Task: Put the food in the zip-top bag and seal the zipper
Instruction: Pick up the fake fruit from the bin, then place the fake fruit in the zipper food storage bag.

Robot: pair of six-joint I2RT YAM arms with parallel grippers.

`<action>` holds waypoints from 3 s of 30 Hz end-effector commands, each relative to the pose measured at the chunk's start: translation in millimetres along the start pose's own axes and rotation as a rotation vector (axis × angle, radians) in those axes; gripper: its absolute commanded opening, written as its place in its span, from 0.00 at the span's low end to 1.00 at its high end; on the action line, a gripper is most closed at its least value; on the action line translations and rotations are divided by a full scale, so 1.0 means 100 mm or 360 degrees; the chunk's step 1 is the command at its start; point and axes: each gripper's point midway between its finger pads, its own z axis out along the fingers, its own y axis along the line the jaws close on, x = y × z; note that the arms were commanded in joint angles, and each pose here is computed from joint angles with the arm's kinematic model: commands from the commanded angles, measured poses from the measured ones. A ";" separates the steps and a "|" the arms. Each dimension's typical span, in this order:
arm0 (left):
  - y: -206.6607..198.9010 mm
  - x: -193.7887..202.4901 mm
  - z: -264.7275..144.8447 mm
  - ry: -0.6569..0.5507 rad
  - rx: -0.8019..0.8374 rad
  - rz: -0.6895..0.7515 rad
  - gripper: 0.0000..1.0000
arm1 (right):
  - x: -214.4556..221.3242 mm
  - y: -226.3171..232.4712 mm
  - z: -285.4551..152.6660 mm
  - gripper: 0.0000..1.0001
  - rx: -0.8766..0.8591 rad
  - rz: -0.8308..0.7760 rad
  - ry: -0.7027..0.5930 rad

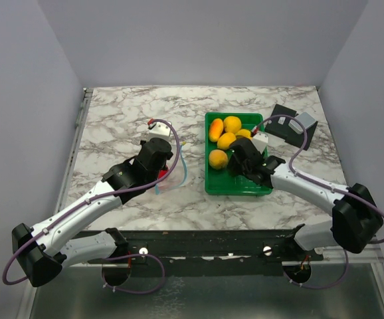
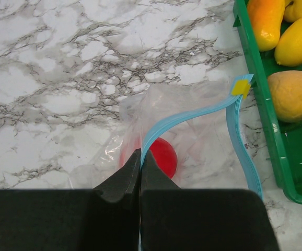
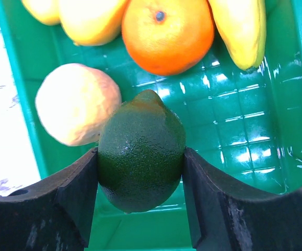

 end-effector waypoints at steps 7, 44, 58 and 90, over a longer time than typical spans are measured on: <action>0.06 -0.04 -0.01 -0.0039 -0.0037 -0.0014 0.00 | -0.35 0.50 -0.54 0.27 -0.0566 -0.0117 -0.0089; 0.05 -0.04 -0.01 -0.0039 -0.0031 -0.0011 0.00 | 0.04 2.12 -1.61 0.27 -0.1506 -0.0619 -0.0127; 0.05 -0.04 -0.01 -0.0038 -0.0029 -0.0012 0.00 | 0.15 2.39 -1.43 0.37 -0.1496 -0.0629 -0.0114; 0.12 -0.05 0.05 -0.0089 -0.0121 -0.0018 0.00 | 0.01 1.91 -1.26 0.88 -0.1136 -0.0685 -0.0178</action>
